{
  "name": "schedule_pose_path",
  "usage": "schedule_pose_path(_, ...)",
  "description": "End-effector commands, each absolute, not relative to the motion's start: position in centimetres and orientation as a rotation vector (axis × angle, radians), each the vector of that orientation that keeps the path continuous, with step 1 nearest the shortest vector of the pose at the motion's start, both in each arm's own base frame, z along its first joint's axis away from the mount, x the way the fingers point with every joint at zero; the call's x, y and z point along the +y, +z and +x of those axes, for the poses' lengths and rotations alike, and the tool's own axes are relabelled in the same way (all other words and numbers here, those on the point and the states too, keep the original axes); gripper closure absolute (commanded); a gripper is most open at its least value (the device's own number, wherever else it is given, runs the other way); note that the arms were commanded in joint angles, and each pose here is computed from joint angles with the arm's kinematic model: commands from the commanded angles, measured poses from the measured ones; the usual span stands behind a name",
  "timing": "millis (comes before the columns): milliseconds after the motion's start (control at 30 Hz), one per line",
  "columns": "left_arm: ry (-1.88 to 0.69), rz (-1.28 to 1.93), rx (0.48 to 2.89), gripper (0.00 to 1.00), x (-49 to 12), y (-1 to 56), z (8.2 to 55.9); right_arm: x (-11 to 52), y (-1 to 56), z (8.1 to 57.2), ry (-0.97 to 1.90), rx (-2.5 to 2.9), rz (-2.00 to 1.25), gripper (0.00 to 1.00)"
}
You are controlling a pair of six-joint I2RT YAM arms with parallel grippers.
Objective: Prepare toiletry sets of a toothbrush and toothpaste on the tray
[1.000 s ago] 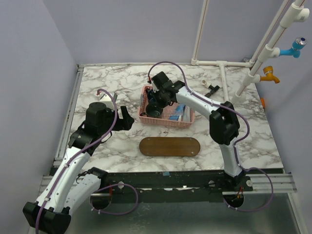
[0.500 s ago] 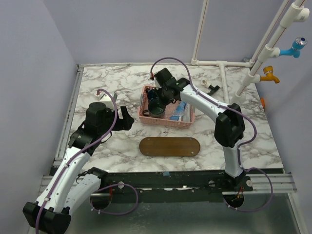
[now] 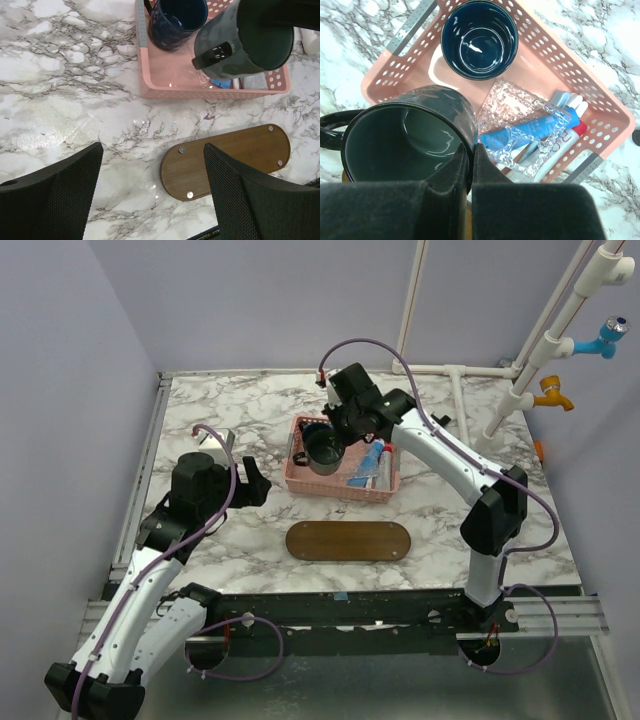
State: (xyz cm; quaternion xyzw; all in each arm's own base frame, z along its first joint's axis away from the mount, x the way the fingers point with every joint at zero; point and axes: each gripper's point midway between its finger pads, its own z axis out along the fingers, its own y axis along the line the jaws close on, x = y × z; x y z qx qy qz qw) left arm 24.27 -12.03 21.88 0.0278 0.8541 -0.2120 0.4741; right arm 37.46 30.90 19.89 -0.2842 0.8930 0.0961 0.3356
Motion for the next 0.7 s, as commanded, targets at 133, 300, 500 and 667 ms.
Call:
schedule_pose_path(133, -0.431, -0.002, 2.034, 0.18, -10.3, 22.8, 24.5, 32.3, 25.1, 33.1, 0.375, 2.255, -0.801, 0.99)
schedule_pose_path(300, -0.406, -0.02, 2.01, 0.18, -9.7, 23.3, 24.5, 33.2, 25.3, 30.0, 0.426, 2.257, -0.849, 0.99)
schedule_pose_path(500, -0.376, -0.049, 2.001, 0.18, -9.1, 23.4, 24.5, 34.6, 24.3, 26.1, 0.436, 2.263, -0.925, 0.99)
schedule_pose_path(667, -0.365, -0.066, 1.986, 0.18, -8.7, 23.6, 24.4, 34.9, 22.8, 24.1, 0.479, 2.301, -0.923, 0.99)
